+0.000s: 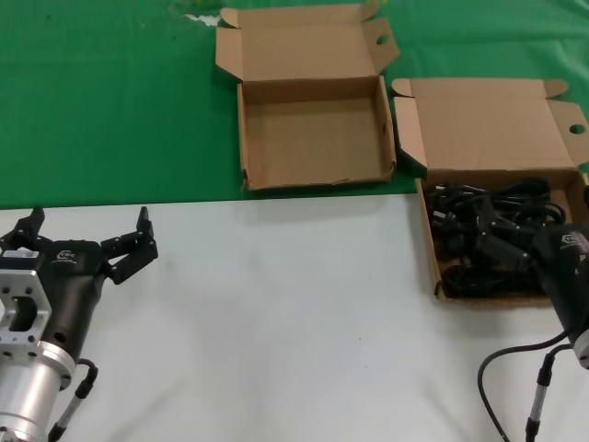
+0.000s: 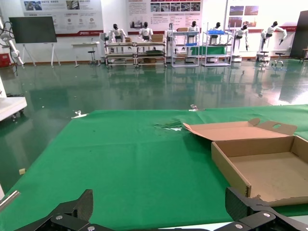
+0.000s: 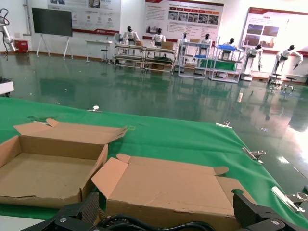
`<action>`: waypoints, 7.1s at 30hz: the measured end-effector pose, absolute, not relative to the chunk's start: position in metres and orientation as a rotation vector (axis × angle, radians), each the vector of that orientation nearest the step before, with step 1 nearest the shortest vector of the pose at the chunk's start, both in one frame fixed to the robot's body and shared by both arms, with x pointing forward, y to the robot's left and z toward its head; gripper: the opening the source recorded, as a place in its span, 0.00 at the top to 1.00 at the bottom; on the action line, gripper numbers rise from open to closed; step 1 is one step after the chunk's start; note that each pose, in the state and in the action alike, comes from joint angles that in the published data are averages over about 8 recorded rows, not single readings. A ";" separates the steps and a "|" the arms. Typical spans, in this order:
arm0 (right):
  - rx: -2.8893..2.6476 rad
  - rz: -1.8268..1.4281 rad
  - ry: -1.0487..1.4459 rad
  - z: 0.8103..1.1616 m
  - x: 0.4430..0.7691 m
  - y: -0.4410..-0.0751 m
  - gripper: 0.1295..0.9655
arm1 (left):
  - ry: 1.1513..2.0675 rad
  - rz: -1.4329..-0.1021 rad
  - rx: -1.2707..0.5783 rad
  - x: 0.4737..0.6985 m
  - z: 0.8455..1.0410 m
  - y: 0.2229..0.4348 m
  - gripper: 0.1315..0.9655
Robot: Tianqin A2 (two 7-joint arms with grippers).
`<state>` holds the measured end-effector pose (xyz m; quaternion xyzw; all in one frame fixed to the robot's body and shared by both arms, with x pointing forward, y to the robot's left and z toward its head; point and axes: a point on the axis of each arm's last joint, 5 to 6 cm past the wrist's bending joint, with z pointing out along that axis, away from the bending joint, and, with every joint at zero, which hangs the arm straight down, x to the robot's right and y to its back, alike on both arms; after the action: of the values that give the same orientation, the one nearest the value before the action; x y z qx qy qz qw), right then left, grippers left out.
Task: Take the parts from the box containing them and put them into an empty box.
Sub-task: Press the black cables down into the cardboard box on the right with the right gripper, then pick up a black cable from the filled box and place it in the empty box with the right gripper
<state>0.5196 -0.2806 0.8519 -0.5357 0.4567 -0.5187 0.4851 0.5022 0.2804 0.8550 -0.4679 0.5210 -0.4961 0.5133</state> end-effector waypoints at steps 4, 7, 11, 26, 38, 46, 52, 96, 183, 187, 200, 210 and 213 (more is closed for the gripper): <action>-1.304 -1.263 1.112 0.852 0.520 -0.281 0.00 | 1.253 -1.193 -1.125 0.502 0.855 0.280 0.00; -1.304 -1.263 1.112 0.852 0.520 -0.281 0.00 | 1.253 -1.193 -1.125 0.502 0.855 0.280 0.00; -1.304 -1.263 1.112 0.852 0.520 -0.281 0.00 | 1.253 -1.193 -1.125 0.502 0.855 0.280 0.00; -1.304 -1.263 1.112 0.852 0.520 -0.281 0.00 | 1.253 -1.193 -1.125 0.502 0.855 0.280 0.00; -1.304 -1.263 1.112 0.852 0.520 -0.281 0.00 | 1.253 -1.193 -1.125 0.502 0.855 0.280 0.06; -1.307 -1.263 1.109 0.851 0.520 -0.280 0.00 | 1.253 -1.193 -1.125 0.502 0.855 0.280 0.16; -1.312 -1.269 1.098 0.851 0.521 -0.277 0.00 | 1.253 -1.193 -1.125 0.502 0.855 0.280 0.31; -2.237 -1.071 0.077 0.972 0.602 -0.396 0.00 | 1.253 -1.193 -1.125 0.502 0.855 0.280 0.99; -2.562 -0.975 -0.212 0.995 0.656 -0.433 0.95 | 1.253 -1.193 -1.125 0.502 0.855 0.280 0.99; -2.543 -0.998 -0.220 1.006 0.655 -0.432 0.96 | 1.253 -1.193 -1.125 0.502 0.855 0.280 0.99; -2.442 -1.125 -0.282 1.042 0.662 -0.420 0.96 | 1.253 -1.193 -1.125 0.502 0.855 0.280 0.99; -2.356 -1.198 -0.361 1.056 0.684 -0.381 0.96 | 1.253 -1.193 -1.125 0.502 0.855 0.280 0.99; -2.334 -1.208 -0.389 1.057 0.694 -0.366 0.96 | 1.253 -1.193 -1.125 0.502 0.855 0.280 0.99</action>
<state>0.6936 -0.3656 1.0567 -0.8527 -0.1422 -0.4416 0.2401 0.5022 0.2804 0.8550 -0.4679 0.5210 -0.4961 0.5133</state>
